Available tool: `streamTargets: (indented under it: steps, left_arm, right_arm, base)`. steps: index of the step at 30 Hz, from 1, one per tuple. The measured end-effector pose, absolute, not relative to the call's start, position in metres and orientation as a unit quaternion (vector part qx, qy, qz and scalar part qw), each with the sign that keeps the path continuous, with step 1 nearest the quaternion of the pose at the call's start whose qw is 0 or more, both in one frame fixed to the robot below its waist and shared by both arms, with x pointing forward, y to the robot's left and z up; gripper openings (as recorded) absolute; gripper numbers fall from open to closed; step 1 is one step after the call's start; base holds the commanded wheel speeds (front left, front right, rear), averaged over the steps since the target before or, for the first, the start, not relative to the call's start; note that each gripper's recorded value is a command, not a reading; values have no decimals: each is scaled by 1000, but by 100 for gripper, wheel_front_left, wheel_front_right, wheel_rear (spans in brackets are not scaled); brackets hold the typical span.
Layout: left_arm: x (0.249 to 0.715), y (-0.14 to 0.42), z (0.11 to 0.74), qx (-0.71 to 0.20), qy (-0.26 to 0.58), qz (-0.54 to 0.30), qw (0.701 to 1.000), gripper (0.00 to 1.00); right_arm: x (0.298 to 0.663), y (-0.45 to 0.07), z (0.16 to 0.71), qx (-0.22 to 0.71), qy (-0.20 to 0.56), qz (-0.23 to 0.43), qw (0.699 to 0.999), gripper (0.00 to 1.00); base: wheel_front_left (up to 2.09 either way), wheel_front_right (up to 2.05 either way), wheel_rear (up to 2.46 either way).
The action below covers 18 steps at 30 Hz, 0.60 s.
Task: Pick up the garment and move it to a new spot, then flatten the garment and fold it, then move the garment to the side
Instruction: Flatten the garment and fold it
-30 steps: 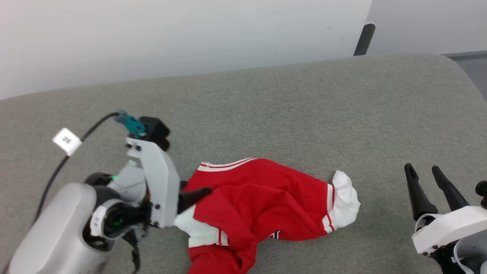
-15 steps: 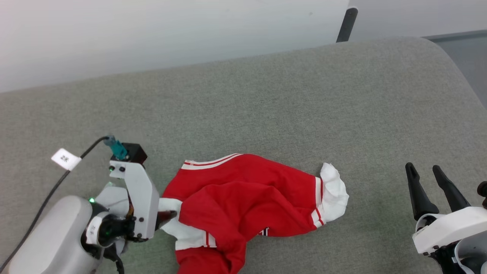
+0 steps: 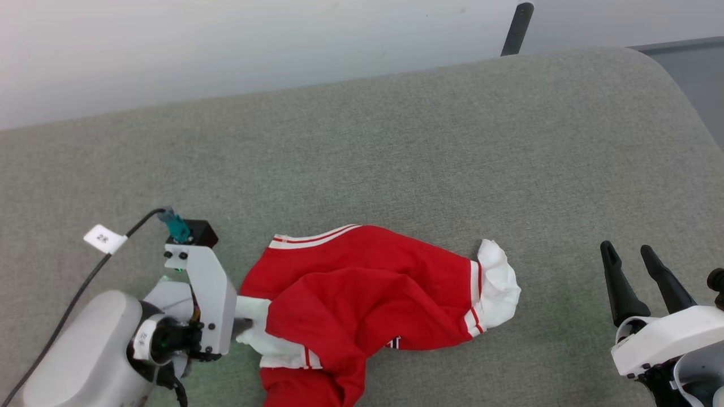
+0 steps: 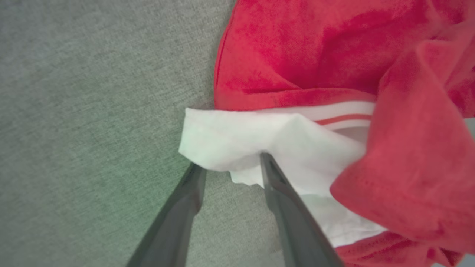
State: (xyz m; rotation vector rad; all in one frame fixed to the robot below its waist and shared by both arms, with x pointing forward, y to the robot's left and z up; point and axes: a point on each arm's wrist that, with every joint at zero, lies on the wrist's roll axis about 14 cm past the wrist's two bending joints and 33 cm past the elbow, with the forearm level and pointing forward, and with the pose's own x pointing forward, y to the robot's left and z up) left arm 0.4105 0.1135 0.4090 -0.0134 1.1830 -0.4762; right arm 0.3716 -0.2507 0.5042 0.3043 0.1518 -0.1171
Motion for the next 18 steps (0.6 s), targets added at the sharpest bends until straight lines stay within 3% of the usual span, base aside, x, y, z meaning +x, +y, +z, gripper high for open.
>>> streamTargets:
  steps: [11, 18]
  left_arm:
    - [410, 119, 425, 2, 545, -226, 807, 0]
    - [414, 157, 444, 28, 535, -182, 825, 0]
  right_arm:
    - [374, -246, 506, 152, 73, -50, 984, 100]
    - [375, -242, 506, 152, 76, -44, 985, 100]
  base:
    - [0, 0, 0]
    - [0, 0, 0]
